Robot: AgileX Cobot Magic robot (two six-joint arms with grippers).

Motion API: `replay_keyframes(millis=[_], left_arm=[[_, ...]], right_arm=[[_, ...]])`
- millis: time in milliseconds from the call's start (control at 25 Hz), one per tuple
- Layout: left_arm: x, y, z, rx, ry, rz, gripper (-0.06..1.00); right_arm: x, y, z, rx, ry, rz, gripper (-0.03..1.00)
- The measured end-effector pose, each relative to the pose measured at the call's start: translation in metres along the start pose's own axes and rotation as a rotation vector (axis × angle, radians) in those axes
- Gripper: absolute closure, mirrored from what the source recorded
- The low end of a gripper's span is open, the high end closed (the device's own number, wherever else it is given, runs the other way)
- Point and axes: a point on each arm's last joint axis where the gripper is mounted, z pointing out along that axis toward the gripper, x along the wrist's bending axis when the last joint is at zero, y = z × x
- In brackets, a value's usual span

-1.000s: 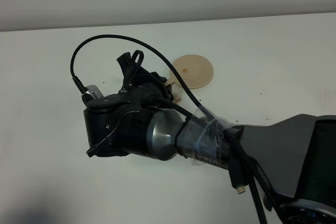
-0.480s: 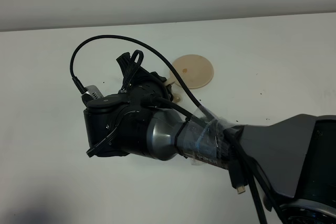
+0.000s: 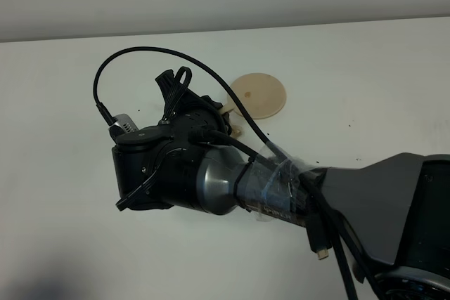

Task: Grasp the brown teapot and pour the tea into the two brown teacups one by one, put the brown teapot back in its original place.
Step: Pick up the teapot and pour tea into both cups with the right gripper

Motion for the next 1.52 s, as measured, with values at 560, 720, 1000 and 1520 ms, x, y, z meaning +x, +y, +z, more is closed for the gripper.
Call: replay_keyframes(millis=[560,720,1000,1520], left_arm=[[0.0000,0.0000,0.0000,0.000,0.000,0.000,0.58],[0.0000,0.0000,0.0000,0.000,0.000,0.000,0.58],[0.0000,0.0000,0.0000,0.000,0.000,0.000,0.58],[0.0000,0.0000,0.0000,0.000,0.000,0.000,0.58]], right_arm=[[-0.0008,0.0000,0.0000,0.000,-0.009,-0.003,0.84],[-0.0012,0.0001,0.0000,-0.001,-0.014,-0.004,0.84],[-0.0017,0.0005,0.0000,-0.005,-0.019,-0.005,0.84],[0.0013,0.0023,0.0002,-0.027,0.016,0.062,0.84]])
